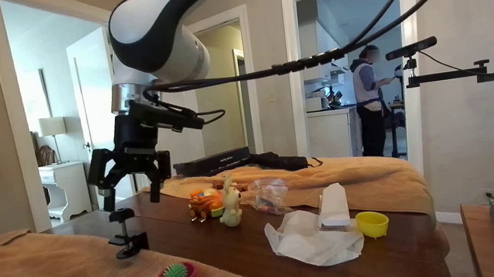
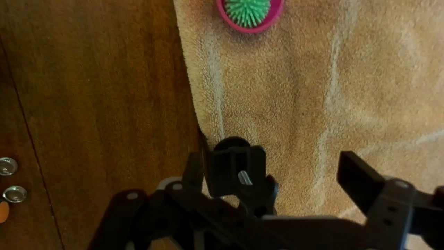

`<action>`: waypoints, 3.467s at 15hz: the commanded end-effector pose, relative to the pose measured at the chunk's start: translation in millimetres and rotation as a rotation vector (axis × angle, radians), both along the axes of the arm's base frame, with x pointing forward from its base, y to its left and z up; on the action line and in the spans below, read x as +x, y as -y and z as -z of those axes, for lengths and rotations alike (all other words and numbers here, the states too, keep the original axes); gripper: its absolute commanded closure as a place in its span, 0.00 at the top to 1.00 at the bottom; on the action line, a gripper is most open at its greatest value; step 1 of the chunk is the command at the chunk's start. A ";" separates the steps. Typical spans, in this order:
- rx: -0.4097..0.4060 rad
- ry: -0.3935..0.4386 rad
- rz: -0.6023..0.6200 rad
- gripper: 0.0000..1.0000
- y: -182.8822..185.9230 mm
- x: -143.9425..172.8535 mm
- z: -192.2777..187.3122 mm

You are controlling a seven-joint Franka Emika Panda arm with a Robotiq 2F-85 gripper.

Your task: Move the black object to the left

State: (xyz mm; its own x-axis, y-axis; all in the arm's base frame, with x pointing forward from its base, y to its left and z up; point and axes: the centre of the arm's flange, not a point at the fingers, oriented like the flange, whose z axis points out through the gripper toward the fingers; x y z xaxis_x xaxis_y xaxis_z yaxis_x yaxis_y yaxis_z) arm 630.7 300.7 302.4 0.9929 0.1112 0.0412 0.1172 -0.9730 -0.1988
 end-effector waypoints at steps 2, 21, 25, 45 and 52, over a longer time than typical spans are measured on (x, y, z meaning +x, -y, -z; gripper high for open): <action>-0.050 -0.046 -0.247 1.00 20.0 2.5 -7.8; -0.030 0.254 -0.879 0.90 -2.6 33.5 36.6; -0.031 0.270 -0.894 0.51 -3.1 37.8 37.2; -0.063 0.305 -0.857 0.24 -7.0 51.8 33.0; -0.147 0.357 -0.609 0.24 -8.7 43.4 37.9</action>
State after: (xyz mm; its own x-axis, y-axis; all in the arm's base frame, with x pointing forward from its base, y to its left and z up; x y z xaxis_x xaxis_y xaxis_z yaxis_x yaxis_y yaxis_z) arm 678.7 302.7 270.5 0.6025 0.7489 0.2761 0.7719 -0.6347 0.0372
